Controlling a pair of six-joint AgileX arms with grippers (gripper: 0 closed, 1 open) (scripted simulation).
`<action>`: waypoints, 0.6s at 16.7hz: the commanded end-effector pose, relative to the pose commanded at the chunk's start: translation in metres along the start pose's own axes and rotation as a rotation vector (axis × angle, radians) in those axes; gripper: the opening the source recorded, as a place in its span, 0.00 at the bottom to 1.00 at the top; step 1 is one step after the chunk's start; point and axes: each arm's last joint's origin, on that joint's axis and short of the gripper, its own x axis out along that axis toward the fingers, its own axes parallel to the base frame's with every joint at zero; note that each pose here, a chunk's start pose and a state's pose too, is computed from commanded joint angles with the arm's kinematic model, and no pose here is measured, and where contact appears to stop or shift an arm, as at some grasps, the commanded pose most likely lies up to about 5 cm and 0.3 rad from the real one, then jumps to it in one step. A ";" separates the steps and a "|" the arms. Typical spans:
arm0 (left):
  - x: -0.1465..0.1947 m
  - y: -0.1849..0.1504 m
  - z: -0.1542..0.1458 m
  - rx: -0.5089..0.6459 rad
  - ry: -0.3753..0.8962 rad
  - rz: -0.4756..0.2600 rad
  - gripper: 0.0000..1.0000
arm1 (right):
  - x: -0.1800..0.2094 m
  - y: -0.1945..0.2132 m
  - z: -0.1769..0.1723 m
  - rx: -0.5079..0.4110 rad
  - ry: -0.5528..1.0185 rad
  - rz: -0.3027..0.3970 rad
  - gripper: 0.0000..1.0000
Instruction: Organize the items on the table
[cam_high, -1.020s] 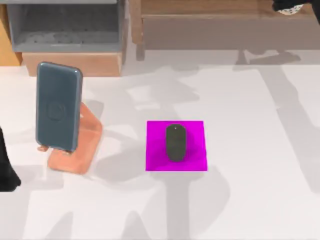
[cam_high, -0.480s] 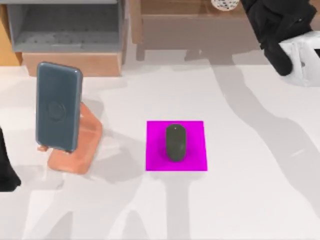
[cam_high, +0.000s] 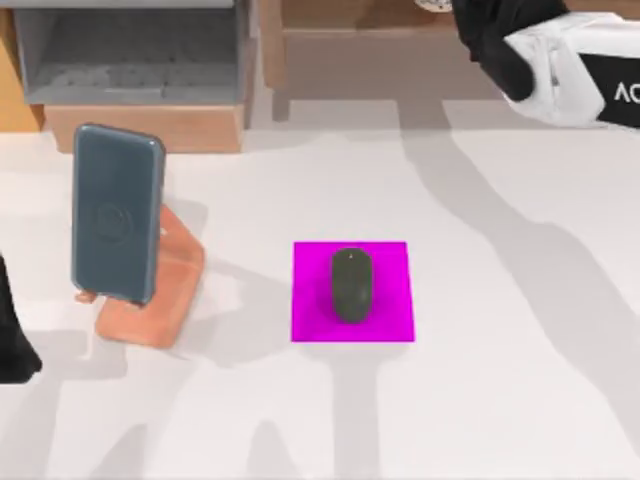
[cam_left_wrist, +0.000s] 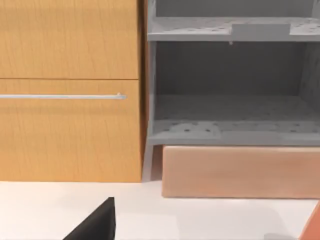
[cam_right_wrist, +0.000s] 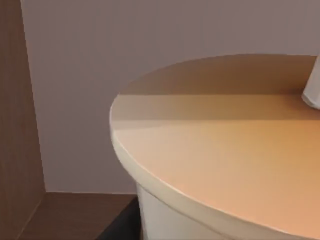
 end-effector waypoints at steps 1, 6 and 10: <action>0.000 0.000 0.000 0.000 0.000 0.000 1.00 | 0.003 0.002 0.001 -0.001 0.007 -0.014 0.00; 0.000 0.000 0.000 0.000 0.000 0.000 1.00 | 0.010 0.005 0.004 -0.004 0.025 -0.050 0.00; 0.000 0.000 0.000 0.000 0.000 0.000 1.00 | 0.010 0.005 0.004 -0.004 0.025 -0.050 0.00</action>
